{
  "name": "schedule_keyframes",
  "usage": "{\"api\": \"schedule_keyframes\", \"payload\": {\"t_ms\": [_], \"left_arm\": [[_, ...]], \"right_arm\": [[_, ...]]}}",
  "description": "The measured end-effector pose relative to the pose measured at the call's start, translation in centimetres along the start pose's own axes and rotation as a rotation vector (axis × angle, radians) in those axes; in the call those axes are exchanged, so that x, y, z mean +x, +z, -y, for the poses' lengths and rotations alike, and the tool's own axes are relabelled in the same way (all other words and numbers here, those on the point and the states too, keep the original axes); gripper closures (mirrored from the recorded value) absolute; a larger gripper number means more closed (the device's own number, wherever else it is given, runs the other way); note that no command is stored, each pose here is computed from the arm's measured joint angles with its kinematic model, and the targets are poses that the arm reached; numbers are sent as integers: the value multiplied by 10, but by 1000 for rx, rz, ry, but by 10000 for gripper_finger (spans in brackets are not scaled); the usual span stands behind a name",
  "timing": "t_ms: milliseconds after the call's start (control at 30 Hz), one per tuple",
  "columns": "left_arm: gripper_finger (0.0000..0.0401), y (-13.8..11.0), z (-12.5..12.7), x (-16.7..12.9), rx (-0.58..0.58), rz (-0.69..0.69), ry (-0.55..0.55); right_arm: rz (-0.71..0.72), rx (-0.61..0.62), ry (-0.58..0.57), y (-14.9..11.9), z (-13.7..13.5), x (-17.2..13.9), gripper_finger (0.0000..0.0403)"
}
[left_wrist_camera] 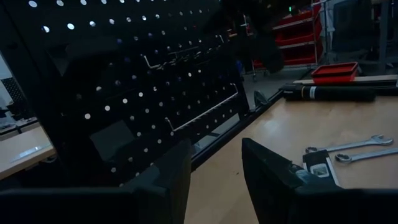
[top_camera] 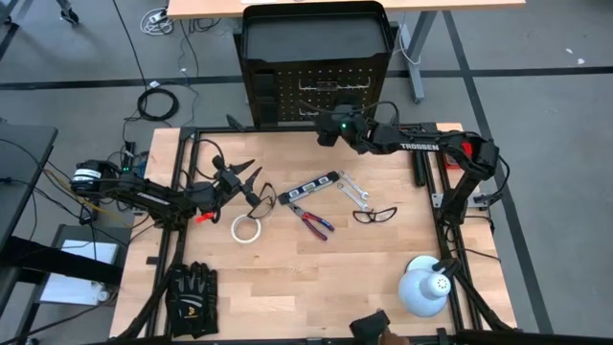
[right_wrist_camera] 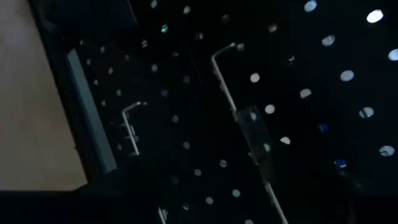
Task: Hang tools onto peg board
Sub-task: Unhang the utility knife blades from the peg board
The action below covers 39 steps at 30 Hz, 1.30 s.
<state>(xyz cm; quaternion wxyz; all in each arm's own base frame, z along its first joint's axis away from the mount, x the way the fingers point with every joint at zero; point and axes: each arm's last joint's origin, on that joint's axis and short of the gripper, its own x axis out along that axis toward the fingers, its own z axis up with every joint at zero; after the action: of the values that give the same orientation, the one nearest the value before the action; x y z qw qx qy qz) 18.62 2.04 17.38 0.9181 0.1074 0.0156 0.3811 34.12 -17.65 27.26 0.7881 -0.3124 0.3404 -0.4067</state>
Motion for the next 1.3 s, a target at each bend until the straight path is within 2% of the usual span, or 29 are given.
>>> {"api": "schedule_keyframes", "payload": {"t_ms": [133,267,433,933,1300], "left_arm": [[257,0,0,0,0,0,2],[257,0,0,0,0,0,3],[257,0,0,0,0,0,3],[257,0,0,0,0,1,3],[257,1,0,0,-8,8,5]], "right_arm": [[-39,37,-4,-9,6,7,77],[-43,77,-2,-14,12,12,66],[-34,133,21,-22,20,19,70],[-98,166,39,-38,29,29,78],[-32,184,117,-41,32,33,78]]}}
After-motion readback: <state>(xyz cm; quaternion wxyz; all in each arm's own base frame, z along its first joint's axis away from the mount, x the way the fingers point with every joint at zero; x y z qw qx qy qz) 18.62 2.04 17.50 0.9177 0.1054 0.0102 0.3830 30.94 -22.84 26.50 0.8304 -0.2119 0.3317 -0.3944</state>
